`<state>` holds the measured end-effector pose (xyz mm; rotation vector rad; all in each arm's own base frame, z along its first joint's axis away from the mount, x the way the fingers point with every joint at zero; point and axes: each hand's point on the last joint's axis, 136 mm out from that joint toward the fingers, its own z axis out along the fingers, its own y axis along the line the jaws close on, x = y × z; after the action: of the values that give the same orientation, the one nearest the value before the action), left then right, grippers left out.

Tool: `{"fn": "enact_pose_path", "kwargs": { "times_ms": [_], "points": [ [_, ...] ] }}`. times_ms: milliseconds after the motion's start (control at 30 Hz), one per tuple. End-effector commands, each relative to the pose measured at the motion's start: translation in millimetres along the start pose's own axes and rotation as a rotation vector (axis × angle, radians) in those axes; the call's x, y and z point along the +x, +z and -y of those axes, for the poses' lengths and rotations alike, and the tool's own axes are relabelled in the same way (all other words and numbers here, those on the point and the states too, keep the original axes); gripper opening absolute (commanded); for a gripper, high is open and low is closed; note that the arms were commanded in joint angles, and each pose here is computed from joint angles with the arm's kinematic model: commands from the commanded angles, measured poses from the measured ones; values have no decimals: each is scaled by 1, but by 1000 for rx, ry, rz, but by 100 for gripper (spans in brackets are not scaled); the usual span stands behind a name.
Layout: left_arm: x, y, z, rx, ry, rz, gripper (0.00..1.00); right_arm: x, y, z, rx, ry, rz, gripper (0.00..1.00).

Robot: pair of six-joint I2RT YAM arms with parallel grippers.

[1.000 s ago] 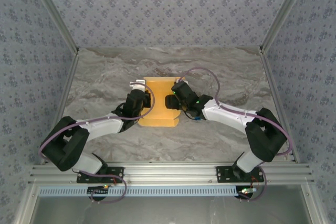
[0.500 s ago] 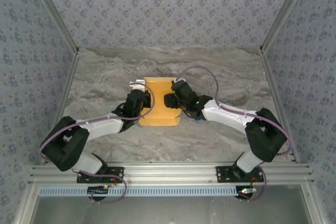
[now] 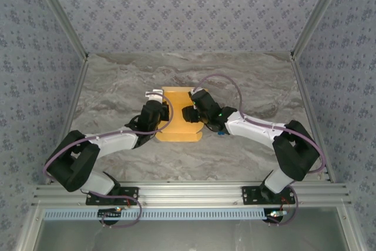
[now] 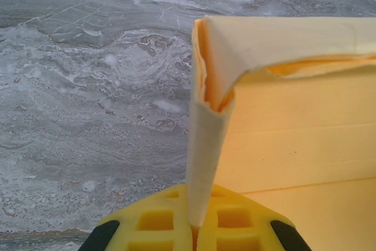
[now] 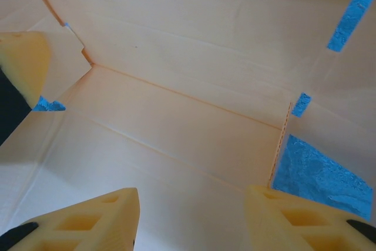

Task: Fold the paper box

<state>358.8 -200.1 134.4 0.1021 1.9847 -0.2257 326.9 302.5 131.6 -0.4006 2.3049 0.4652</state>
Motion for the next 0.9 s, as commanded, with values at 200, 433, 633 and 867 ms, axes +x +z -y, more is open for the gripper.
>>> {"fn": "enact_pose_path", "kwargs": {
  "times_ms": [200, 433, 633, 867],
  "points": [
    [-20, -2, 10, 22, -28, 39, 1, 1, -11, 4, 20, -49, -27, 52],
    [-21, -1, 9, 16, -26, 38, 0, 12, -32, 15, 66, -24, -58, 56],
    [-21, -1, 9, 14, -26, 37, 0, 20, -26, 23, 114, 49, -87, 58],
    [-22, -3, 8, 15, -26, 39, 0, 21, -12, 20, 137, 70, -90, 59]
  ]
}}
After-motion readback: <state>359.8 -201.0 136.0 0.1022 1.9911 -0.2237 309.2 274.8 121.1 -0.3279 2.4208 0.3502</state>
